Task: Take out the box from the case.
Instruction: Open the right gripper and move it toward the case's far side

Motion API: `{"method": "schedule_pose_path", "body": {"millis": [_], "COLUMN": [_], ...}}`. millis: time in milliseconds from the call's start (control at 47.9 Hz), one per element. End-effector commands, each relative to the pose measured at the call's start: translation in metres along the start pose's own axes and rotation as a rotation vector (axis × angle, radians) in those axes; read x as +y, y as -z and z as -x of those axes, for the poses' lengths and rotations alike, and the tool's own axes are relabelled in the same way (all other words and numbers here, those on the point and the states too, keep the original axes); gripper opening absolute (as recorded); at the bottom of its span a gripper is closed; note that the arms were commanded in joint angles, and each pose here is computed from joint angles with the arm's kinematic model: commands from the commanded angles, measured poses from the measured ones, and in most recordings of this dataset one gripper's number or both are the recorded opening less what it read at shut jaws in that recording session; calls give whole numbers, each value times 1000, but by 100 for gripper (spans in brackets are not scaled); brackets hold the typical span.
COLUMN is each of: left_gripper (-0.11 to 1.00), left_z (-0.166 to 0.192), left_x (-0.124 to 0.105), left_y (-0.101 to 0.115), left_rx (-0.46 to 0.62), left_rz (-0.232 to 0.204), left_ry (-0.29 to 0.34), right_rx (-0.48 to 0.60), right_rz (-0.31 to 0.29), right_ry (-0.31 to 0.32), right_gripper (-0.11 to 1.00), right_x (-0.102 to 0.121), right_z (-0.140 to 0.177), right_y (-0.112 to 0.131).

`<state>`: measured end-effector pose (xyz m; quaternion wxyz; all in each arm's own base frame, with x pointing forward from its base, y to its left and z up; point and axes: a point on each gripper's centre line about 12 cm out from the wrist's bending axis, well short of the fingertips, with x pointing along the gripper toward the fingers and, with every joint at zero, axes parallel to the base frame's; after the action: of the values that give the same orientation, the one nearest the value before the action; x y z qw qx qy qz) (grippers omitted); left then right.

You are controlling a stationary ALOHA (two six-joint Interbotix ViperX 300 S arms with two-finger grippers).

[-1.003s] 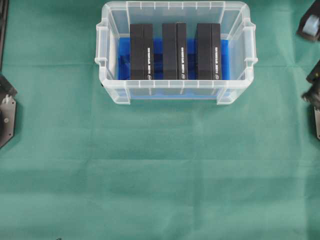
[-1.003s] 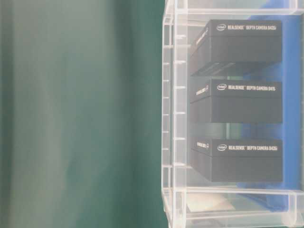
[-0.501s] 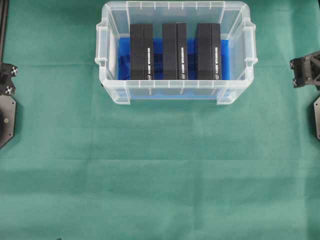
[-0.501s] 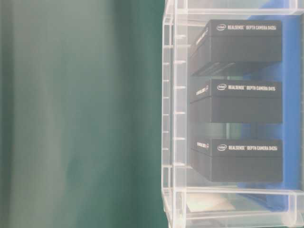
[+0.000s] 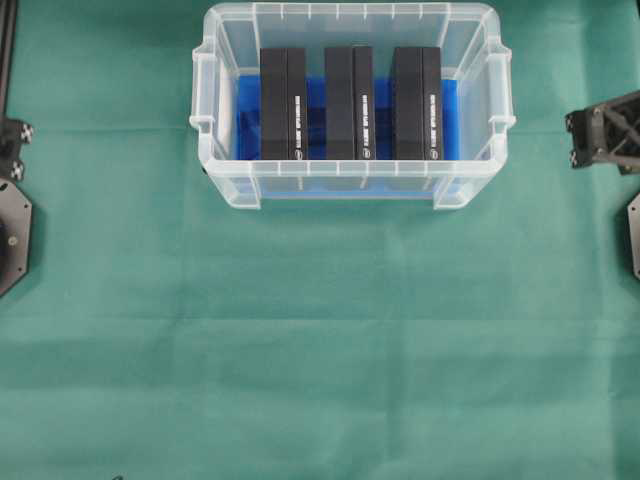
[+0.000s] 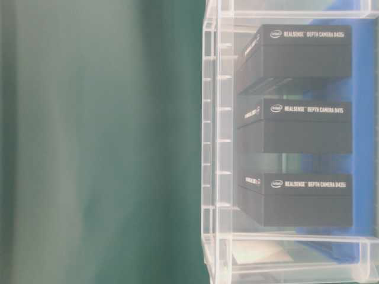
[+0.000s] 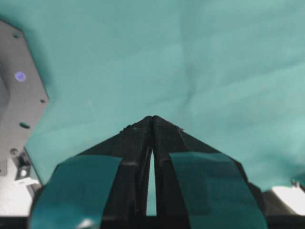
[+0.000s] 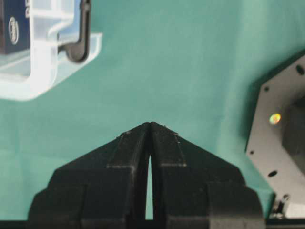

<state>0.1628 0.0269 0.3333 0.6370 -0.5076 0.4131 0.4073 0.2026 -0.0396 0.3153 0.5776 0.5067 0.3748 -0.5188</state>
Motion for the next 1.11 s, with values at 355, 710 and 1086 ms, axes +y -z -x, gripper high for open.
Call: {"method": "schedule_pose_path", "body": {"millis": [355,710,1086], "left_gripper": [1,1,1], "left_z": [1,-2,-2], "left_x": [7,8,18], "left_y": [-47,-56,-51], "left_rx": [-78,-75,-37], "left_rz": [26,24,40], "left_ry": [-56,-88,-145], "right_rx": [-67,-77,-70], "right_rz": [-16,-9,10], "right_ry": [30,24,35], "right_gripper": [0,0,0], "right_x": [-11,-9,-6], "right_z": [-2,-8,-15], "right_y": [-62,-72,-72]}}
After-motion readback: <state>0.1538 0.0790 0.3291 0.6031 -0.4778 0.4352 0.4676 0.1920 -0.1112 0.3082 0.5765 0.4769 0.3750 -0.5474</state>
